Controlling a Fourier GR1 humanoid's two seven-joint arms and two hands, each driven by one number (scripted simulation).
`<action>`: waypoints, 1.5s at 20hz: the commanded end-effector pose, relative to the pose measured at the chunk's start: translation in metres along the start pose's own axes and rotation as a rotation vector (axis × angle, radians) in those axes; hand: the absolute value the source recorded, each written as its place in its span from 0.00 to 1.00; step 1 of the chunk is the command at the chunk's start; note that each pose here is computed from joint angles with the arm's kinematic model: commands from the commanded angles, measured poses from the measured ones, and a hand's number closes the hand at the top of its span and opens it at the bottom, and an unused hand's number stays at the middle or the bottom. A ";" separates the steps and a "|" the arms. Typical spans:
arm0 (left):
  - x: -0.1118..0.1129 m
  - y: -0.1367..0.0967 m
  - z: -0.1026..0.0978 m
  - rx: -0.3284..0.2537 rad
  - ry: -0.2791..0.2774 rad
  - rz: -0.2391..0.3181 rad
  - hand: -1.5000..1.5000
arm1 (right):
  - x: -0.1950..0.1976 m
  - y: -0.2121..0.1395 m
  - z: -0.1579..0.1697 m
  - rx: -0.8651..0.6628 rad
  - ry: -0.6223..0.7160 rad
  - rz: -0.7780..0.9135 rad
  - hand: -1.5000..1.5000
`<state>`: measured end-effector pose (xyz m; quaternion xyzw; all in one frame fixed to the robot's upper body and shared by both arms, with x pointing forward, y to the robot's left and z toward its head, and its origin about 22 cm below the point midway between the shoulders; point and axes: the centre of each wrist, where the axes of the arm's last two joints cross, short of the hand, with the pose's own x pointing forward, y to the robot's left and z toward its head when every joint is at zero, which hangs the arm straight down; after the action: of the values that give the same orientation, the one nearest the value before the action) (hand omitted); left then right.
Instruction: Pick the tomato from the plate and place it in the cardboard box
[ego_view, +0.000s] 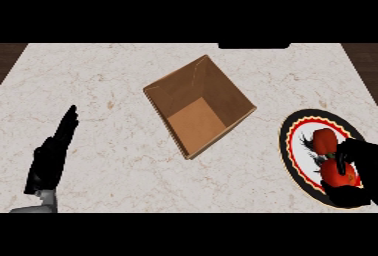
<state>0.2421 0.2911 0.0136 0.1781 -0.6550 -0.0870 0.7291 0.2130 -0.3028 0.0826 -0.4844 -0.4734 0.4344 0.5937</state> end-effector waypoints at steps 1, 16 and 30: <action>0.003 -0.019 0.006 -0.009 -0.005 0.004 0.50 | 0.028 -0.026 0.009 -0.066 -0.074 -0.066 1.00; -0.004 -0.005 -0.004 -0.001 -0.010 -0.008 0.50 | 0.106 -0.104 0.030 -0.205 -0.486 -0.518 1.00; 0.011 -0.009 0.023 -0.033 -0.003 0.015 0.50 | 0.231 -0.108 -0.059 -0.079 -0.407 -0.469 1.00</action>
<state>0.2362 0.2824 0.0120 0.1685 -0.6579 -0.0938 0.7280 0.2921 -0.1297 0.2167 -0.2907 -0.7131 0.3438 0.5373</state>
